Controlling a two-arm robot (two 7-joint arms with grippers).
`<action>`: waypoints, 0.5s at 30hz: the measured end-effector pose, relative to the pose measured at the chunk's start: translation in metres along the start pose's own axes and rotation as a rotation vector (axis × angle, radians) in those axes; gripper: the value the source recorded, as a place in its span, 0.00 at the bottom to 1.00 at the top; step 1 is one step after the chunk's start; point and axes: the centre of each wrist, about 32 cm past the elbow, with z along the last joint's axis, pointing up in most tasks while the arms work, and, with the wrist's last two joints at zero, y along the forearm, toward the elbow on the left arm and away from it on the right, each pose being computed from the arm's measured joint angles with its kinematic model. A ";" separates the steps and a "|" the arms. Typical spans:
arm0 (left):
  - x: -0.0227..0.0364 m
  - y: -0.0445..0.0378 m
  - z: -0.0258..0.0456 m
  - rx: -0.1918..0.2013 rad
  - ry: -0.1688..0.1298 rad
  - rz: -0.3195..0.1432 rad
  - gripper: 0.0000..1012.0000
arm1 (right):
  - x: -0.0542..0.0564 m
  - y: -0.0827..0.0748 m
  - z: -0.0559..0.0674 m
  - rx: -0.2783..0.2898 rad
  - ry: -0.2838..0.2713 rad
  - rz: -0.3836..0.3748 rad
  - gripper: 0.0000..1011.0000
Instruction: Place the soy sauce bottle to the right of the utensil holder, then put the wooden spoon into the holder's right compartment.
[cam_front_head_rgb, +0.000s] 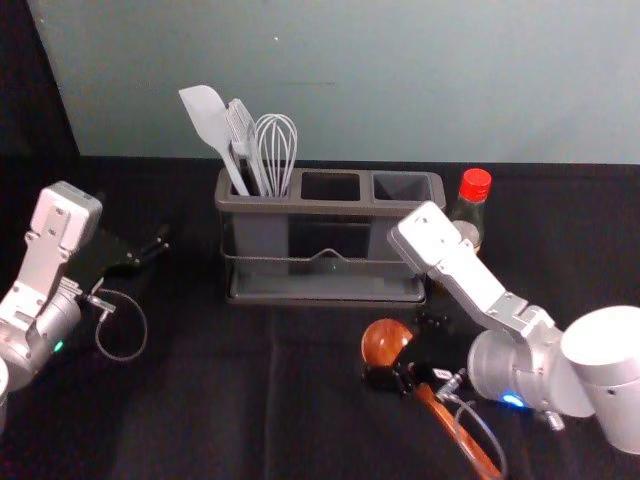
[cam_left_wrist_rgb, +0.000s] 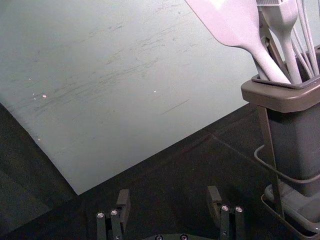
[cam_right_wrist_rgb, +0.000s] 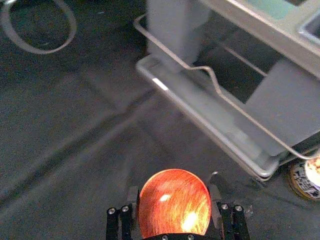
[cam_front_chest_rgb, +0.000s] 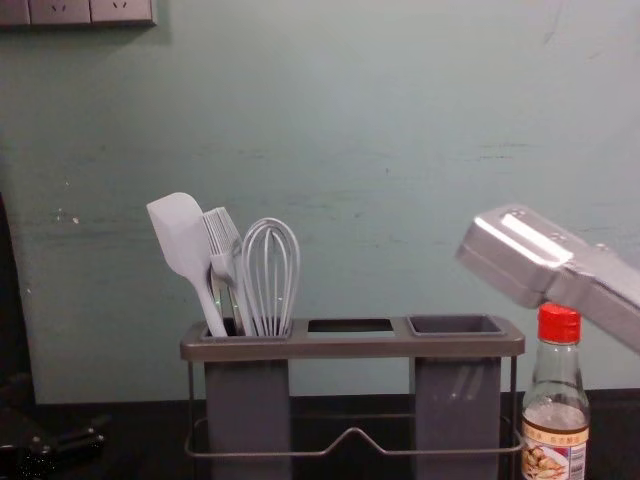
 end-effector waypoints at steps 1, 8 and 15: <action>0.0000 0.0000 0.0000 0.000 0.000 0.000 0.99 | 0.002 -0.002 -0.001 0.000 -0.012 0.014 0.83; 0.0000 0.0000 0.0000 0.000 0.000 0.000 0.99 | 0.019 -0.017 -0.011 0.035 -0.114 0.136 0.83; 0.0000 0.0000 0.0000 0.000 0.000 0.000 0.99 | 0.029 -0.033 -0.026 0.191 -0.132 0.191 0.83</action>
